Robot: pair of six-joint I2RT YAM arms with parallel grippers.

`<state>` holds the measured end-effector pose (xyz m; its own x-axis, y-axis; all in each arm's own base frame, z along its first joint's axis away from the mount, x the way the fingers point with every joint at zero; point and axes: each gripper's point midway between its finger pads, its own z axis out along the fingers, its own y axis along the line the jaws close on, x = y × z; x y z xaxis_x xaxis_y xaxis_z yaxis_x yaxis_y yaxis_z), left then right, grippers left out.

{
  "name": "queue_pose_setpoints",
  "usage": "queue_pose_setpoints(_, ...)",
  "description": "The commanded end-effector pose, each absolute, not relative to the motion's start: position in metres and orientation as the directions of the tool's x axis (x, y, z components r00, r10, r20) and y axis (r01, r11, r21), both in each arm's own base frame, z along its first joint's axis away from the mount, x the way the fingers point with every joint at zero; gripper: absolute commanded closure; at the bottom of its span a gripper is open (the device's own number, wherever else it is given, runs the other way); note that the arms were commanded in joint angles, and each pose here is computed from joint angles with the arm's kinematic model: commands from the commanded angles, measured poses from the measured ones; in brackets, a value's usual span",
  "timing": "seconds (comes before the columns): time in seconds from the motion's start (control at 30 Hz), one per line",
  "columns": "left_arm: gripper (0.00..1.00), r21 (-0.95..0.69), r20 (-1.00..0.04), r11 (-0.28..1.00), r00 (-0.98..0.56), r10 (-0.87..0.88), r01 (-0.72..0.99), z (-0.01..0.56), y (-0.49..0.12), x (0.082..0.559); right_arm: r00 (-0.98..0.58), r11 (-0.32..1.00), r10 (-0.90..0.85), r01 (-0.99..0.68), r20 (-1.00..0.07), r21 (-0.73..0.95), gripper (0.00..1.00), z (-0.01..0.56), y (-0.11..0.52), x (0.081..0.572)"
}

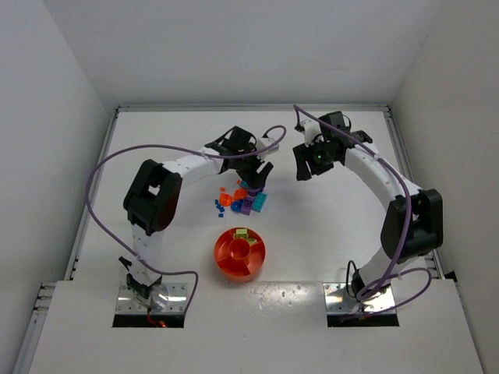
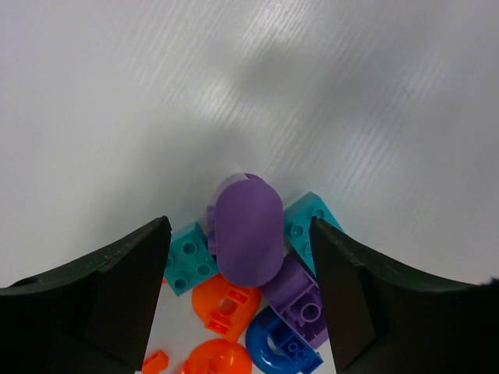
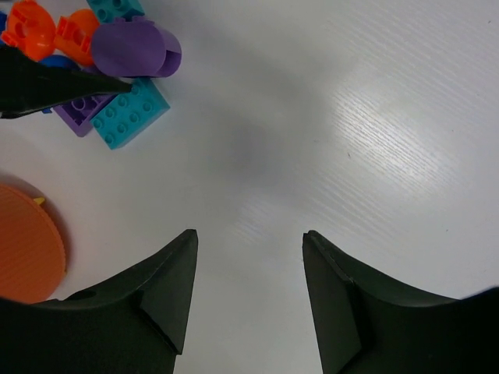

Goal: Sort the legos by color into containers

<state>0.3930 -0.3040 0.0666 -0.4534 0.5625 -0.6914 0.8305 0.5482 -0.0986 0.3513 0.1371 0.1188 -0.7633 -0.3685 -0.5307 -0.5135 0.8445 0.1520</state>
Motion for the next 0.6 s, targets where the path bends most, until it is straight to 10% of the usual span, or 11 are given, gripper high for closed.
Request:
queue_pose_setpoints(0.0, 0.23, -0.053, -0.714, 0.542, -0.412, 0.566, 0.839, 0.072, -0.314, 0.410, -0.757, 0.839, -0.345, -0.514, -0.555, 0.179, 0.43, 0.127, 0.139, 0.350)
queue_pose_setpoints(0.57, 0.32, -0.060, -0.657, 0.496, -0.408, 0.634, 0.866, 0.042, -0.317, 0.398, -0.770, 0.839, -0.332, -0.505, -0.545, 0.202, 0.43, 0.122, 0.133, 0.350)
